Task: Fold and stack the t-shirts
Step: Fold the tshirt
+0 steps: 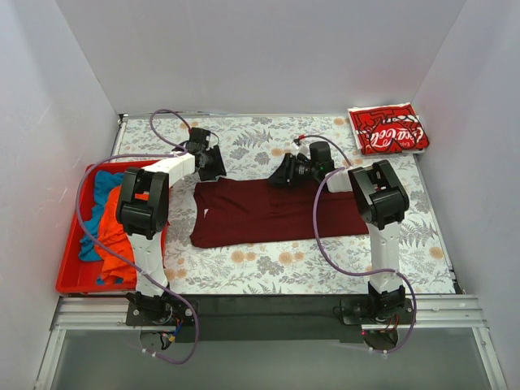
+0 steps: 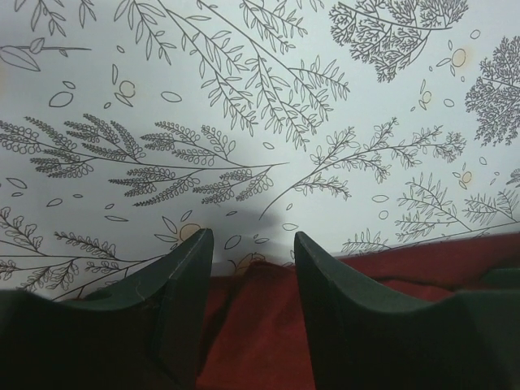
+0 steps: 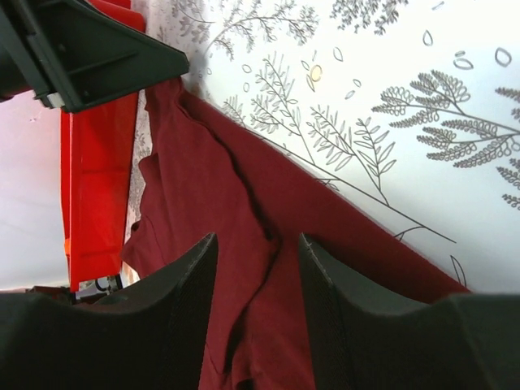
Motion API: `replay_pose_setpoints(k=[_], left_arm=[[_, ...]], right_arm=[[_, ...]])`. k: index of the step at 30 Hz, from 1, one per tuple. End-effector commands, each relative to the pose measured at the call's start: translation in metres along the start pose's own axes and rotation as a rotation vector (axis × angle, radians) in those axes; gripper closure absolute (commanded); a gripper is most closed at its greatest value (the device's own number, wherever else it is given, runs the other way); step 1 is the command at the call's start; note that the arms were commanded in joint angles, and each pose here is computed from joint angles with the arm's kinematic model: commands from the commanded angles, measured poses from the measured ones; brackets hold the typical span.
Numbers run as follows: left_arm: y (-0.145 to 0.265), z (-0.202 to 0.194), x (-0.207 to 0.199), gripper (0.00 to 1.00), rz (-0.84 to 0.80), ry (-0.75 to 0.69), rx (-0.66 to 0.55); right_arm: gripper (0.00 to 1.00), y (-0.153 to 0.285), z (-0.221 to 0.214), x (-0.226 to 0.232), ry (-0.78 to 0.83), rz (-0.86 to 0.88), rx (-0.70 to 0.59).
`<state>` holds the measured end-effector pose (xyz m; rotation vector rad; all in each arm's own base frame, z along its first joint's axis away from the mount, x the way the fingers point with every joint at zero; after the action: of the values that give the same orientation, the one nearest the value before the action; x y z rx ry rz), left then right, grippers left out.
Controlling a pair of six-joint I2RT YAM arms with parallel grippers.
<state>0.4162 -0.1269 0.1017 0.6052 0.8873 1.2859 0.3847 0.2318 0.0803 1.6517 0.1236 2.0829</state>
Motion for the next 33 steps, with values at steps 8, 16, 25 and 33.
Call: replay_pose_setpoints(k=[8, 16, 25, 33], left_arm=[[0.0, 0.003, -0.006, 0.63, -0.07, 0.01, 0.008], [0.007, 0.004, -0.007, 0.66, -0.081, 0.011, 0.0], [0.005, 0.002, -0.007, 0.8, -0.078, 0.01, 0.006], [0.008, 0.005, -0.006, 1.0, -0.06, 0.005, -0.005]], right_arm=[[0.54, -0.018, -0.006, 0.002, 0.0, 0.004, 0.022], [0.62, -0.022, -0.011, 0.006, 0.003, 0.015, 0.046], [0.94, -0.024, -0.009, 0.008, 0.013, 0.023, 0.045], [0.99, -0.024, -0.007, 0.012, 0.026, 0.033, 0.043]])
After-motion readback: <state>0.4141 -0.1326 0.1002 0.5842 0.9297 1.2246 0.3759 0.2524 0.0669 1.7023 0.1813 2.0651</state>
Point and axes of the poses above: each gripper's point midway between its finger pads, its own y axis back along the fingers, its own x axis along the line the jaws close on, z = x × y, the point moved 9 cm from there along y, back along the fingers, and after that the axes turned 11 degrees about -y, right-handed, at the moved point
